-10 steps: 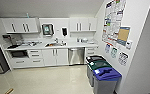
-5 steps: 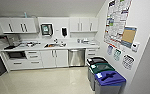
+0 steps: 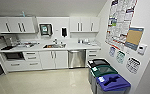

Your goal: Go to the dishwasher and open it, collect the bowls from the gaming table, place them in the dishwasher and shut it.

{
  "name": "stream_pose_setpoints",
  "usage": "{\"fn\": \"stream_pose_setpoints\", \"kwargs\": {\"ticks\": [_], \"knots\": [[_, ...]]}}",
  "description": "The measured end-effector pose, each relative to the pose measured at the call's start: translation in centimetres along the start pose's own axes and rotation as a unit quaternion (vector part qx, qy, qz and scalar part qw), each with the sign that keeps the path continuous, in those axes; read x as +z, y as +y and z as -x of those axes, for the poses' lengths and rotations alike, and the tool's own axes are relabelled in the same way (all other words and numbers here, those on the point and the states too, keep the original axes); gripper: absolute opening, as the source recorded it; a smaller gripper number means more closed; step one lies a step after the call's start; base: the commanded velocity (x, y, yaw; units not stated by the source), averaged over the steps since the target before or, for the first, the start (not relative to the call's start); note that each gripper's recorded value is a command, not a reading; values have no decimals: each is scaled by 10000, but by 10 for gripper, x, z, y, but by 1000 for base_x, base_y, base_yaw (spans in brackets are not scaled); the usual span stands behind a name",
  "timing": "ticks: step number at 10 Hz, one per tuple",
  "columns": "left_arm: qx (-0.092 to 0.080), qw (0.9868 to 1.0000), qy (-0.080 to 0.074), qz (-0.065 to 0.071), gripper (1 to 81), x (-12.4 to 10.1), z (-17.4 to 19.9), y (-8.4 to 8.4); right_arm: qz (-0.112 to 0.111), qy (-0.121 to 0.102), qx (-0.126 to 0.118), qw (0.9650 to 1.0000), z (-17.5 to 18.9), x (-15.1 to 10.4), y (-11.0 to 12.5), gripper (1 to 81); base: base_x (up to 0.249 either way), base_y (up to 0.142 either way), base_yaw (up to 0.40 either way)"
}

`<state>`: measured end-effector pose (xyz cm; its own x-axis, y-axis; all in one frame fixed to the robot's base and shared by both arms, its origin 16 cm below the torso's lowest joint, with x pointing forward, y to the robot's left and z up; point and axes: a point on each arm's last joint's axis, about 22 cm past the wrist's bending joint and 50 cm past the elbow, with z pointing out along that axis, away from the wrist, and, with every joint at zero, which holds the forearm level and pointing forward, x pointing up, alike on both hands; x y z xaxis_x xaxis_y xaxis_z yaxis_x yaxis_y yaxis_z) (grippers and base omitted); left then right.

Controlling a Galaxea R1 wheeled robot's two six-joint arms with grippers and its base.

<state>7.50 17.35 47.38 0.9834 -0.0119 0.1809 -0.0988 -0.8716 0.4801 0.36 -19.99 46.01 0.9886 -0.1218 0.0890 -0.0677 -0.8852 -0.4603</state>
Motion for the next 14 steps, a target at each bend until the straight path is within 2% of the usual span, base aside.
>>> {"fn": "stream_pose_setpoints", "kwargs": {"ticks": [4,12,14], "knots": [[0,10000,0,-2,811,0,0,0,0,2,0,10000,0,0,0,811,191,0,0],[-1,10000,-2,-4,811,0,0,-1,-4,20,-14,10000,-4,0,-1,811,190,71,0],[0,10000,-3,-16,811,-1,0,-2,-16,23,-13,10000,-4,1,-2,811,182,0,0]]}}
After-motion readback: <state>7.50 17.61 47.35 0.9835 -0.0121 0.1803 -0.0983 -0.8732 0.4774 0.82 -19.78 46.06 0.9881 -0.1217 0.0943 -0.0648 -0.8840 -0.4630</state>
